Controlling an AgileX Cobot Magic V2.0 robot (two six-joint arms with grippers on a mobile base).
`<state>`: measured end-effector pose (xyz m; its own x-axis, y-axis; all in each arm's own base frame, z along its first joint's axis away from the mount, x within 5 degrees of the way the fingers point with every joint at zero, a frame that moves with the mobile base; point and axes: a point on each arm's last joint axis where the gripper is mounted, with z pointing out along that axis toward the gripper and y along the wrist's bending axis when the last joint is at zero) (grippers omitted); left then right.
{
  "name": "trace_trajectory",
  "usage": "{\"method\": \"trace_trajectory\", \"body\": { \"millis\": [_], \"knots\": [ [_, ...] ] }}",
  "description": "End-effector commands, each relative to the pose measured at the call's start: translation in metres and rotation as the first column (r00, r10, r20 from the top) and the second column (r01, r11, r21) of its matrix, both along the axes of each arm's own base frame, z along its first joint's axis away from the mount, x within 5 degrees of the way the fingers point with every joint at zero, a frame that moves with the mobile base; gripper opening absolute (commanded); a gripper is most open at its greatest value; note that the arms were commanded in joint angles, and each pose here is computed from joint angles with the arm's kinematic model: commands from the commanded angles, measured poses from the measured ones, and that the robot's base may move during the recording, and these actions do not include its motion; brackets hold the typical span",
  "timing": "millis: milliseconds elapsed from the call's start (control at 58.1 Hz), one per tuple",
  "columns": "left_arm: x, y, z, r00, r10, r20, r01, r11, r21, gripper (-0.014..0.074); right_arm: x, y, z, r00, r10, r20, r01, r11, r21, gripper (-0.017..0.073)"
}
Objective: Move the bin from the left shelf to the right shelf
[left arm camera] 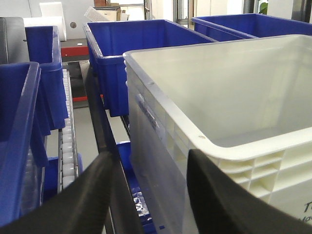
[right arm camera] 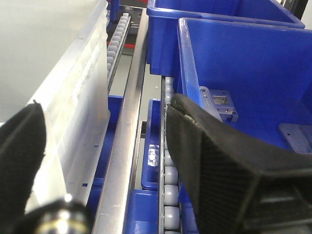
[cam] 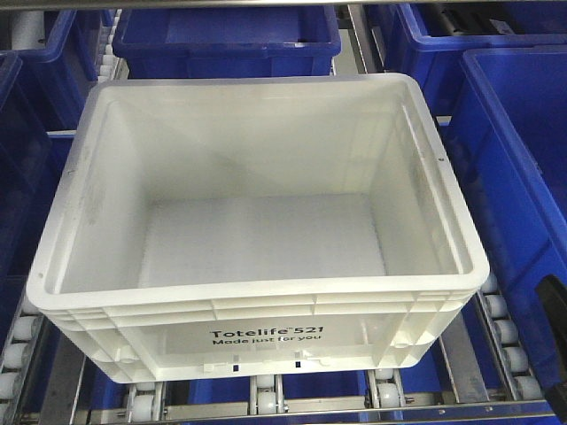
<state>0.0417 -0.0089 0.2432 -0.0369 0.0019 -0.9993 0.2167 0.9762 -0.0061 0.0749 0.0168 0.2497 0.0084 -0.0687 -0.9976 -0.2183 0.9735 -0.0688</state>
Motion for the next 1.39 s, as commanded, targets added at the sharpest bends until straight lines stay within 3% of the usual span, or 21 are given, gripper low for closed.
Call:
{"method": "trace_trajectory", "body": {
  "millis": [0, 138, 241, 396, 447, 1290, 1376],
  "knots": [
    [-0.0032, 0.0003, 0.0156, 0.994, -0.005, 0.11, 0.008, 1.0, -0.029, 0.0349, 0.0011, -0.0003, 0.0161, 0.995, -0.007, 0.095, 0.006, 1.0, 0.011, 0.0477],
    [-0.0032, 0.0003, 0.0155, 0.994, -0.005, 0.109, 0.008, 1.0, -0.029, 0.0337, 0.0011, -0.0003, 0.016, 0.996, -0.007, 0.094, 0.006, 1.0, 0.011, 0.0477],
    [-0.0032, 0.0003, 0.0155, 0.994, -0.005, 0.108, 0.008, 1.0, -0.029, 0.0252, 0.0011, -0.0003, 0.0164, 0.995, -0.007, 0.099, 0.006, 1.0, 0.012, 0.0412],
    [-0.0032, 0.0003, 0.0154, 0.994, -0.005, 0.107, 0.008, 1.0, -0.028, 0.0004, 0.0011, -0.0002, 0.015, 0.996, -0.006, 0.085, 0.005, 1.0, 0.005, 0.0083],
    [-0.0032, 0.0004, 0.0155, 0.994, -0.005, 0.109, 0.008, 1.0, -0.027, -0.0009, 0.0012, -0.0002, 0.0147, 0.997, -0.005, 0.082, 0.006, 1.0, -0.002, -0.0015],
    [-0.0035, 0.0004, 0.0146, 0.995, -0.005, 0.1, 0.008, 1.0, -0.025, -0.0007, 0.0012, -0.0002, 0.0146, 0.997, -0.005, 0.082, 0.006, 1.0, -0.007, -0.0008],
    [-0.0035, 0.0003, 0.0142, 0.996, -0.006, 0.092, 0.01, 0.999, -0.043, -0.0008, 0.0012, -0.0002, 0.0146, 0.997, -0.005, 0.082, 0.006, 1.0, -0.007, -0.0008]
  ]
}}
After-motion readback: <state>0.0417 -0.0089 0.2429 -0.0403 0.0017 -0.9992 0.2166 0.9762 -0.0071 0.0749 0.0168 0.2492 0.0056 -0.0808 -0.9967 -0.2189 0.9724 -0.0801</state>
